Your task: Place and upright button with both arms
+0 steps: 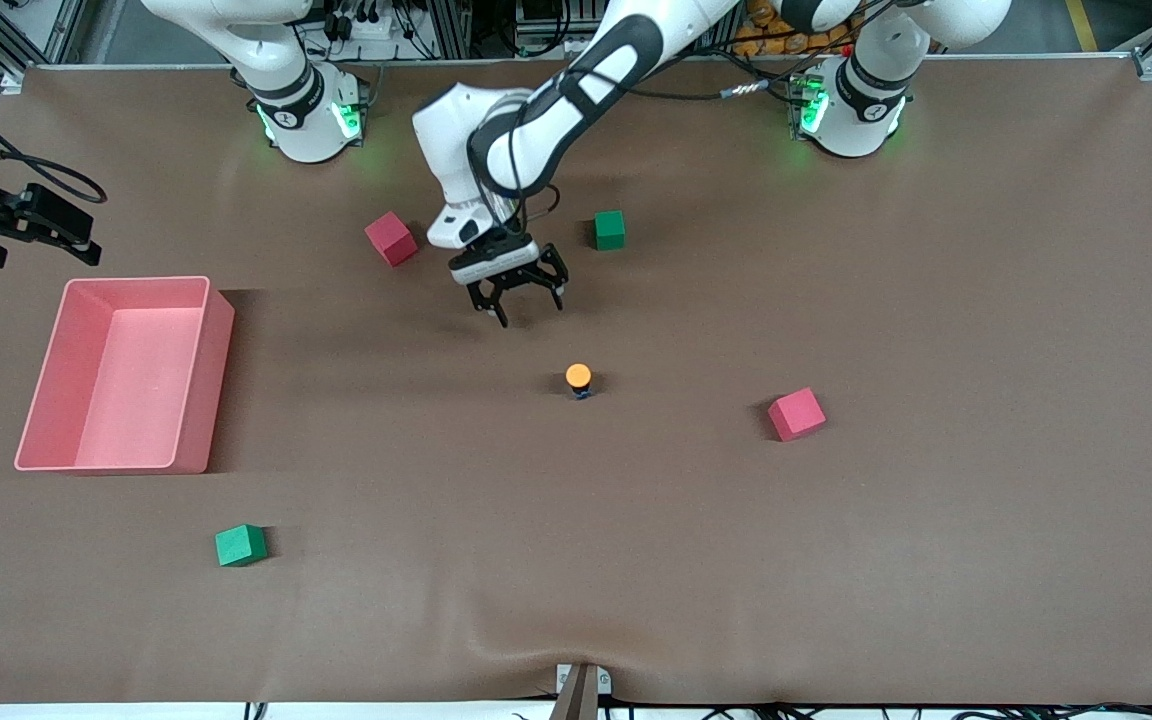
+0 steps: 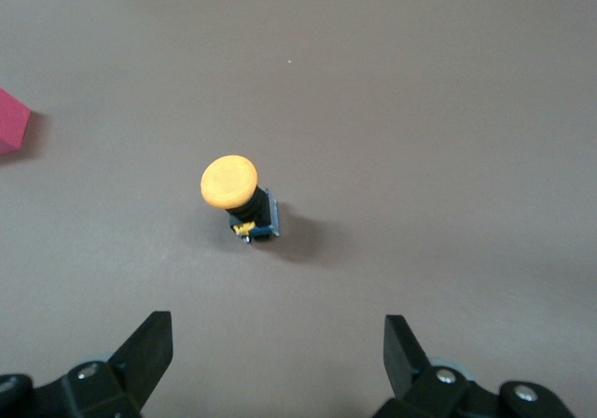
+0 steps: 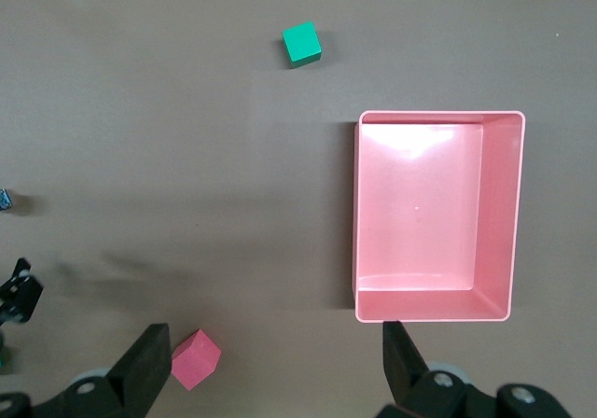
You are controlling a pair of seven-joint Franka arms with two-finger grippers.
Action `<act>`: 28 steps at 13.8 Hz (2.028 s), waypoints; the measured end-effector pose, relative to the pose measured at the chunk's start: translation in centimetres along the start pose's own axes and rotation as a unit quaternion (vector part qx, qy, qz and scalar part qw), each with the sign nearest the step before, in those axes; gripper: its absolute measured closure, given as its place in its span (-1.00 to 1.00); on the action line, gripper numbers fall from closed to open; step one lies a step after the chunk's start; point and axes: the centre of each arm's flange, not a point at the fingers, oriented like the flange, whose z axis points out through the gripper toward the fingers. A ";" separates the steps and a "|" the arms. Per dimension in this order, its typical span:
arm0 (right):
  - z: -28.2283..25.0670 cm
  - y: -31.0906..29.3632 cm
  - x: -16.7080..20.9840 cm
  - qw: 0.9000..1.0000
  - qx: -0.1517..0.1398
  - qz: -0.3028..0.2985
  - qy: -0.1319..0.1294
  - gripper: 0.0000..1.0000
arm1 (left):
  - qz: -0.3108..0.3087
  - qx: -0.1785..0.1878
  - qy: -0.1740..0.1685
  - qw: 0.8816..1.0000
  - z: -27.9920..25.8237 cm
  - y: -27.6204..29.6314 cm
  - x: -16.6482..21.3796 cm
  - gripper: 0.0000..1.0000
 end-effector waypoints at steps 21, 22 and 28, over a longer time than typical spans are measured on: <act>0.0 0.1 0.0 1.000 0.000 0.001 0.001 -1.00 | 0.046 -0.112 -0.214 0.969 -1.7 -50.6 44.5 -1.00; 0.0 0.1 0.0 1.000 0.000 0.001 0.001 -1.00 | 0.053 -0.114 -0.215 0.968 -1.6 -52.4 44.4 -1.00; 0.0 0.1 0.0 1.000 0.000 0.001 0.001 -1.00 | 0.068 -0.110 -0.234 0.964 -3.6 -54.9 40.0 -1.00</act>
